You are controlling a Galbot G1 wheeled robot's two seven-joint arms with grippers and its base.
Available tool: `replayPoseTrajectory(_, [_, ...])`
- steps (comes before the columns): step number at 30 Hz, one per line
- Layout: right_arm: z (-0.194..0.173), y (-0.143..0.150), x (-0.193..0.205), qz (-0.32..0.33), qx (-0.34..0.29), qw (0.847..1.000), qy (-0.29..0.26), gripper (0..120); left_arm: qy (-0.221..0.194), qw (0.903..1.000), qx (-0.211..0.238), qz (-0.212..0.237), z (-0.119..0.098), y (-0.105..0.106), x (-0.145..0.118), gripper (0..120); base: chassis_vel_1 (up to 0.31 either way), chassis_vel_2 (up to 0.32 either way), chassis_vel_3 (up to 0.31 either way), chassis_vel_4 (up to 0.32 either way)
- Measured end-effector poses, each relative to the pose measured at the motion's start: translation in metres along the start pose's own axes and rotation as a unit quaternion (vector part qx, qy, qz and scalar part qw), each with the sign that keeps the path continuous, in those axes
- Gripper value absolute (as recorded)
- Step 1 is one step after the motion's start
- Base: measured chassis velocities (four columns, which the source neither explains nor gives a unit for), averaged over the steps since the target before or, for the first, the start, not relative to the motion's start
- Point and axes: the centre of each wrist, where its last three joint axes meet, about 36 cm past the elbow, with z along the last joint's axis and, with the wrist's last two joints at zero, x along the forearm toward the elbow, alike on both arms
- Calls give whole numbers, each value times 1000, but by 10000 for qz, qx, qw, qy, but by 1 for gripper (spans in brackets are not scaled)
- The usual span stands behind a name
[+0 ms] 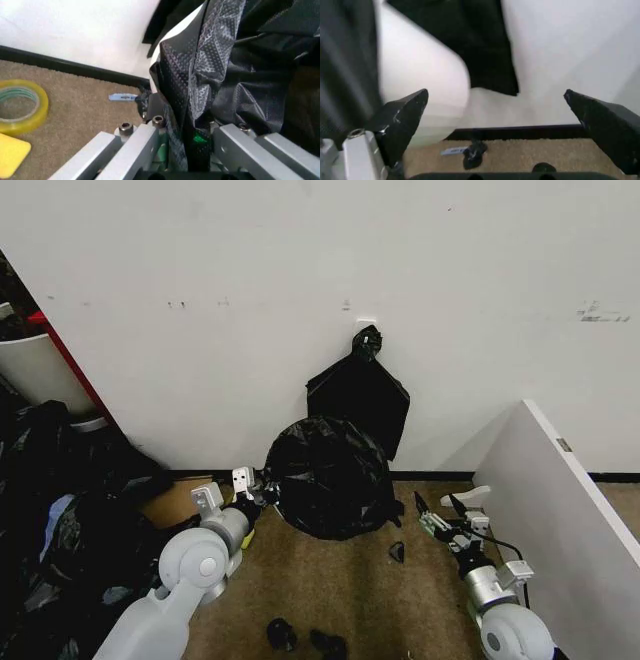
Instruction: Place the garbage bag over the trash bin.
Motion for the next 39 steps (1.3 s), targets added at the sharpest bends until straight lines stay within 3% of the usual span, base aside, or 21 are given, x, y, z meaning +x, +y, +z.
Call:
replayPoseTrajectory(5, [-14,-21,-8,73,248,9989,-388,100,29,9999,-146,77,6,3,2,1,0,0,0,0])
replayPoseTrajectory(9, [-39,-25,-15,-191,-262,9962,-806,100,-80,9989,-367,298,16,12,1,1,0,0,0,0])
replayPoseTrajectory(10, [-54,-21,-19,-426,-627,9914,-1068,100,-248,9970,-503,529,22,21,-3,1,0,0,0,0])
replayPoseTrajectory(14, [-74,-16,-23,-972,-815,9821,-1390,100,-948,9833,-1011,1176,44,66,-21,1,0,0,0,0])
replayPoseTrajectory(15, [-76,-17,-23,-1142,-608,9820,-1375,100,-1115,9744,-1225,1517,53,87,-28,1,0,0,0,0])
replayPoseTrajectory(16, [-76,-17,-23,-1142,-608,9820,-1375,100,-1115,9744,-1225,1517,53,87,-28,1,0,0,0,0])
replayPoseTrajectory(19, [-76,-23,-24,-1421,-298,9809,-1297,100,-1285,9517,-1720,2197,66,120,-39,1,0,0,0,0])
replayPoseTrajectory(21, [-74,-31,-24,-1707,-173,9775,-1228,100,-1275,9459,-1918,2287,71,129,-40,1,0,0,0,0])
replayPoseTrajectory(26, [-69,-52,-28,-2506,378,9619,-1022,100,-1290,9367,-2246,2356,73,131,-41,1,0,0,0,0])
replayPoseTrajectory(32, [-64,-45,-33,-2806,551,9540,-901,100,-1287,9326,-2413,2355,74,129,-42,1,0,0,0,0])
replayPoseTrajectory(39, [-42,-35,-37,-2539,621,9635,-586,100,-1284,9313,-2423,2396,76,125,-43,1,0,0,0,0])
